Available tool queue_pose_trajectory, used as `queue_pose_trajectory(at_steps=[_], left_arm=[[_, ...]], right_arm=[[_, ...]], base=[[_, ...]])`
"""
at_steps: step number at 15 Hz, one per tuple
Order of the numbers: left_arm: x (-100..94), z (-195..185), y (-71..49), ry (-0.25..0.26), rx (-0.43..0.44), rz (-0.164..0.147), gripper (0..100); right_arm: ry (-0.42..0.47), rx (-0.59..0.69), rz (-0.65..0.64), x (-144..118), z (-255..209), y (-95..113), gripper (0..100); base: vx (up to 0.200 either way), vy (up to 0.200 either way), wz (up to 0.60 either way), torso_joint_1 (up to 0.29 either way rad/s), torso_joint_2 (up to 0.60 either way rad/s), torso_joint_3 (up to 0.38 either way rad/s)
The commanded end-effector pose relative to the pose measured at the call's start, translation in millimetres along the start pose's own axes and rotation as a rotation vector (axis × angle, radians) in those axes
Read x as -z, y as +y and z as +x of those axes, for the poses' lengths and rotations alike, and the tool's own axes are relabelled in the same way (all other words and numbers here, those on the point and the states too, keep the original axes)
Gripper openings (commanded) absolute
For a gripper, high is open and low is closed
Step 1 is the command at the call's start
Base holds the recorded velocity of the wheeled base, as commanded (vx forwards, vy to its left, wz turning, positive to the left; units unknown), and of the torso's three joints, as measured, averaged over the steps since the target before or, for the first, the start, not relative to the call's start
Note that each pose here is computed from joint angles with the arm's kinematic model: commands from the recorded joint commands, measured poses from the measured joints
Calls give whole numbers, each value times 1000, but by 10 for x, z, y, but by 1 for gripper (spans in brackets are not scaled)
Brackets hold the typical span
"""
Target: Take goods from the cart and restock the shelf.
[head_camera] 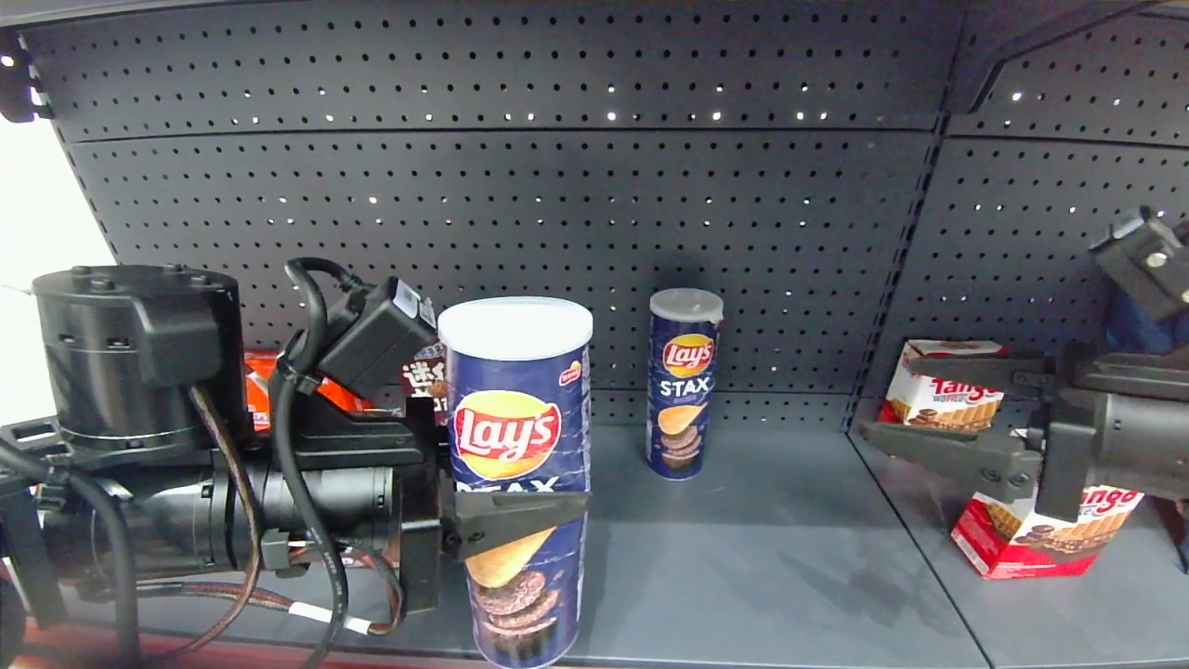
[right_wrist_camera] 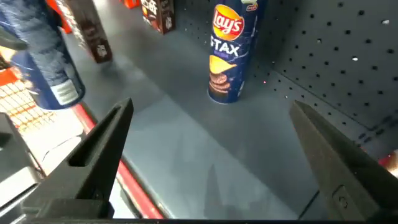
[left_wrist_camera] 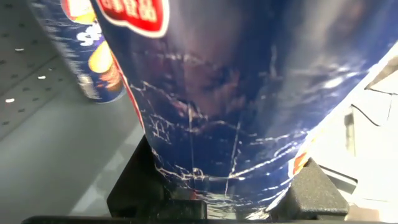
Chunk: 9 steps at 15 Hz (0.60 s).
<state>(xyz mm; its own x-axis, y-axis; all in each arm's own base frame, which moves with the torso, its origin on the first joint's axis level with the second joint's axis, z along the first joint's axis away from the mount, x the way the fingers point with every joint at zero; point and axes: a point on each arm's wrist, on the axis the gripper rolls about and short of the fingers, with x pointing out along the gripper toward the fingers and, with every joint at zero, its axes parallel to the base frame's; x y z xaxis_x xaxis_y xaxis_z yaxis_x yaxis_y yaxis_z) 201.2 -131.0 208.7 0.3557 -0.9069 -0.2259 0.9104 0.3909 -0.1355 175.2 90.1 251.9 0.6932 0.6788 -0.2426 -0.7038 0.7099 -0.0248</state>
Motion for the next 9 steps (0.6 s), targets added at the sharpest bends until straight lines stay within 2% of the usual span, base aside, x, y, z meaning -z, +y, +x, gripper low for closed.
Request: queue_pose_trajectory(at_steps=[1,2,4,9], left_arm=[[-5,-31,27,-5,-16,-2,0],[-5,-31,27,-5,-16,-2,0],[-8,-30,33,-7,-18,-1,0],[-31,-21,36,-10,-15,2,0]], right_arm=[[31,-9,10,-35,311,-111,100],[28,-12,8,-41,337,-116,100],[-34,-78,-6,-46,612,-222,100],[-75,-162,-16,14,942,-435,100]], base=[[0,0,0,0,0,0],[0,0,0,0,0,0],[0,0,0,0,0,0],[0,0,0,0,0,0]])
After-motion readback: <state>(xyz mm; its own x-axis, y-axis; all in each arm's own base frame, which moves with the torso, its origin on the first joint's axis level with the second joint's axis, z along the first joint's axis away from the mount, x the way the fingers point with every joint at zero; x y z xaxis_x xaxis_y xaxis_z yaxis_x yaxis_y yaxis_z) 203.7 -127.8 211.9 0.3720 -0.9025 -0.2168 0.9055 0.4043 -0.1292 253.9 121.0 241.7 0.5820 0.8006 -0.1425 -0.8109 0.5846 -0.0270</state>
